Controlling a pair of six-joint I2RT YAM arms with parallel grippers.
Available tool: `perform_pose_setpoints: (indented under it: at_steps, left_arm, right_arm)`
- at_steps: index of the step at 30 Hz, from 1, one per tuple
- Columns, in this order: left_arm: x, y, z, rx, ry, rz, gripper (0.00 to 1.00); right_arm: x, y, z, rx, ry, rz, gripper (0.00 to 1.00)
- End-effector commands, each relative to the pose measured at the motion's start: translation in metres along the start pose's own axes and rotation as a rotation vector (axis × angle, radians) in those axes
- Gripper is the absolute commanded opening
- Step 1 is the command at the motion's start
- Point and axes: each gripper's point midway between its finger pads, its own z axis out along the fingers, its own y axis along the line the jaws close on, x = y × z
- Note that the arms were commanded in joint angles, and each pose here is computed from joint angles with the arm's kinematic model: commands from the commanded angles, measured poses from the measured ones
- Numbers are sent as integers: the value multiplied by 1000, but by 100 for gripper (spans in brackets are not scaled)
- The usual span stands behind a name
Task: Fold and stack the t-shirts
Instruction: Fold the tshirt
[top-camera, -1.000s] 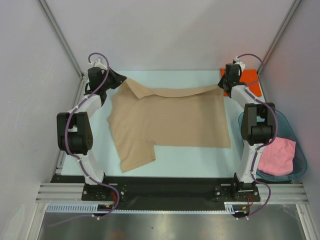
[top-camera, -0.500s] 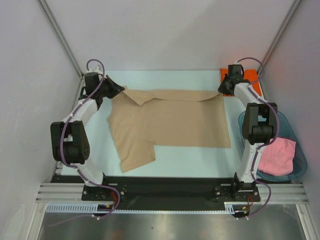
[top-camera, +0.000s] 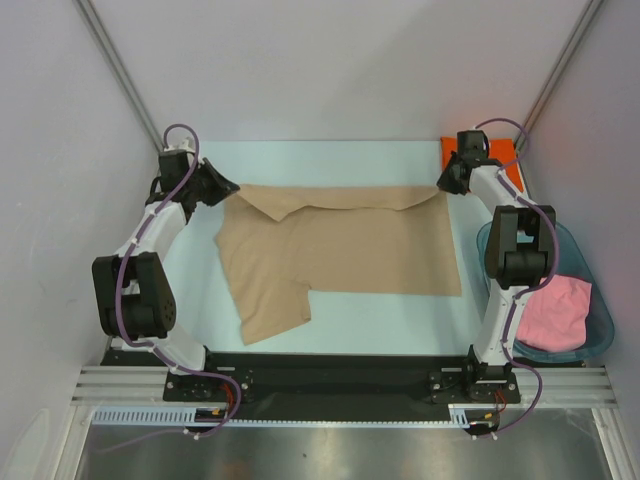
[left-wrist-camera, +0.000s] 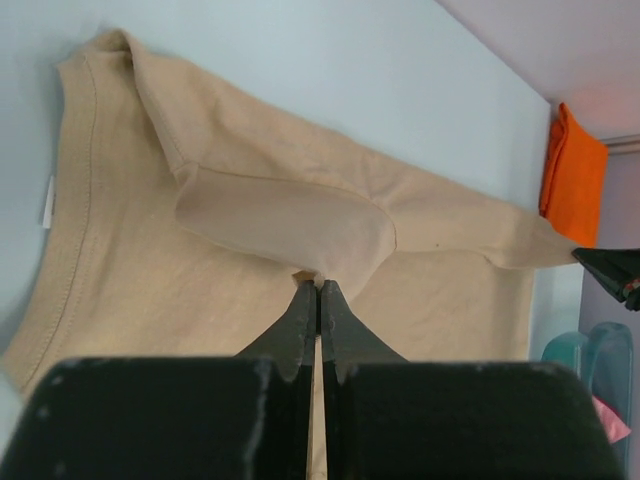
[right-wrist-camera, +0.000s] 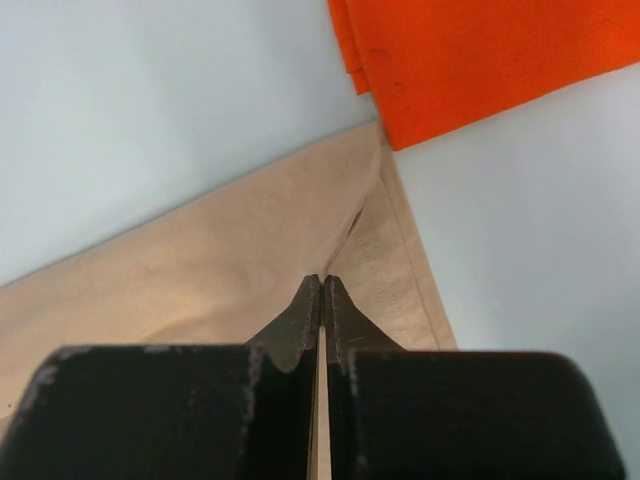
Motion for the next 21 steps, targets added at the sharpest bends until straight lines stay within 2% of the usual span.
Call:
perform_pose_setpoints:
  at_steps: [1, 9, 21]
  left_arm:
    - [-11, -2, -9, -12, -19, 41, 0]
    - [2, 8, -2, -24, 25, 24, 0]
    - [25, 28, -4, -94, 53, -73, 1]
  right_arm:
    - [-22, -12, -17, 32, -43, 24, 0]
    - [-18, -33, -26, 94, -41, 50, 0]
    - [10, -38, -12, 92, 46, 57, 2]
